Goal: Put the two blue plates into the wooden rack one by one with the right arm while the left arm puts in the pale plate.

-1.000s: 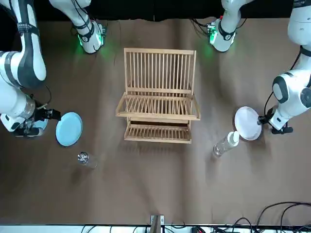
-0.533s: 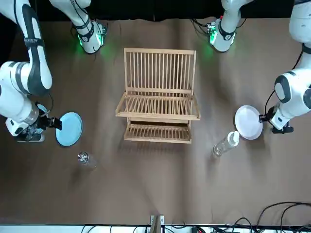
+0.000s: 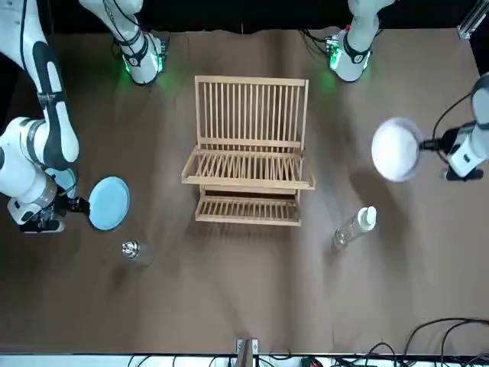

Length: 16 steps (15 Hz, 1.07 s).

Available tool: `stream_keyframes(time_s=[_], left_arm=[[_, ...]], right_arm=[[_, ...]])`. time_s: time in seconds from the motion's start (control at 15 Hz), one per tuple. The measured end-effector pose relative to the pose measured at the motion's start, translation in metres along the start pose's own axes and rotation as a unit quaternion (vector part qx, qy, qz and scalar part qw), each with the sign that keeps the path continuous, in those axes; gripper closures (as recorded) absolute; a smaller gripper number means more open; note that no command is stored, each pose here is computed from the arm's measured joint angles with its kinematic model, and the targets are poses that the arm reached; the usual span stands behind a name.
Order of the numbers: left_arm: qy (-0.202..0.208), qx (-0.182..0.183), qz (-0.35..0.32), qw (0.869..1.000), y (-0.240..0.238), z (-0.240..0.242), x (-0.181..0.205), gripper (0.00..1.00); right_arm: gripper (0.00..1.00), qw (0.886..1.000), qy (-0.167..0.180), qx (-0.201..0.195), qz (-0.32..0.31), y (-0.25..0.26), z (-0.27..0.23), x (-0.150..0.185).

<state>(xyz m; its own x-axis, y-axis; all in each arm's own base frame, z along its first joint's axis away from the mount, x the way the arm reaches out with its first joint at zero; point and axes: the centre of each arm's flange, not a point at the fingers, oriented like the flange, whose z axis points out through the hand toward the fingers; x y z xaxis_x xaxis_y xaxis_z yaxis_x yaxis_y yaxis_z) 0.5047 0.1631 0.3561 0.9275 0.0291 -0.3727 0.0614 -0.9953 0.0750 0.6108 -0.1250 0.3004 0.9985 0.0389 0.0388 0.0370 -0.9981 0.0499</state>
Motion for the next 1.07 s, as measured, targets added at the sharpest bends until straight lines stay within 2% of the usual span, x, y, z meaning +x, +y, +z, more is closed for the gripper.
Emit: stream_keyframes(time_s=[0.2,0.4,0.67,0.73,0.8,0.87,1.0,1.07], left_arm=[[-0.074,-0.045,0.004,0.996,0.039,-0.040,-0.037,0.96],[-0.146,-0.062,-0.015,0.987,0.100,-0.072,-0.059,0.96],[-0.194,-0.091,-0.057,0.975,0.198,-0.080,-0.067,0.96],[-0.217,-0.098,-0.075,0.968,0.240,-0.074,-0.069,0.96],[-0.229,-0.103,-0.082,0.965,0.258,-0.070,-0.069,0.96],[-0.239,-0.108,-0.088,0.961,0.273,-0.066,-0.069,0.96],[-0.247,-0.111,-0.096,0.958,0.297,-0.059,-0.067,0.96],[-0.246,-0.109,-0.100,0.958,0.308,-0.054,-0.064,0.96]], right_arm=[[0.00,1.000,0.004,-0.003,-0.005,0.014,0.017,-0.005],[0.00,1.000,0.009,-0.005,-0.005,0.019,0.032,-0.011],[0.01,1.000,0.007,-0.007,-0.002,0.020,0.067,-0.028],[0.05,1.000,-0.004,-0.005,0.005,0.026,0.080,-0.034],[0.06,1.000,-0.010,-0.004,0.007,0.029,0.086,-0.038],[0.14,1.000,-0.015,-0.002,0.010,0.032,0.091,-0.041],[0.17,0.999,-0.036,0.003,0.009,0.036,0.101,-0.048],[0.25,0.999,-0.048,0.007,0.009,0.036,0.105,-0.051]])
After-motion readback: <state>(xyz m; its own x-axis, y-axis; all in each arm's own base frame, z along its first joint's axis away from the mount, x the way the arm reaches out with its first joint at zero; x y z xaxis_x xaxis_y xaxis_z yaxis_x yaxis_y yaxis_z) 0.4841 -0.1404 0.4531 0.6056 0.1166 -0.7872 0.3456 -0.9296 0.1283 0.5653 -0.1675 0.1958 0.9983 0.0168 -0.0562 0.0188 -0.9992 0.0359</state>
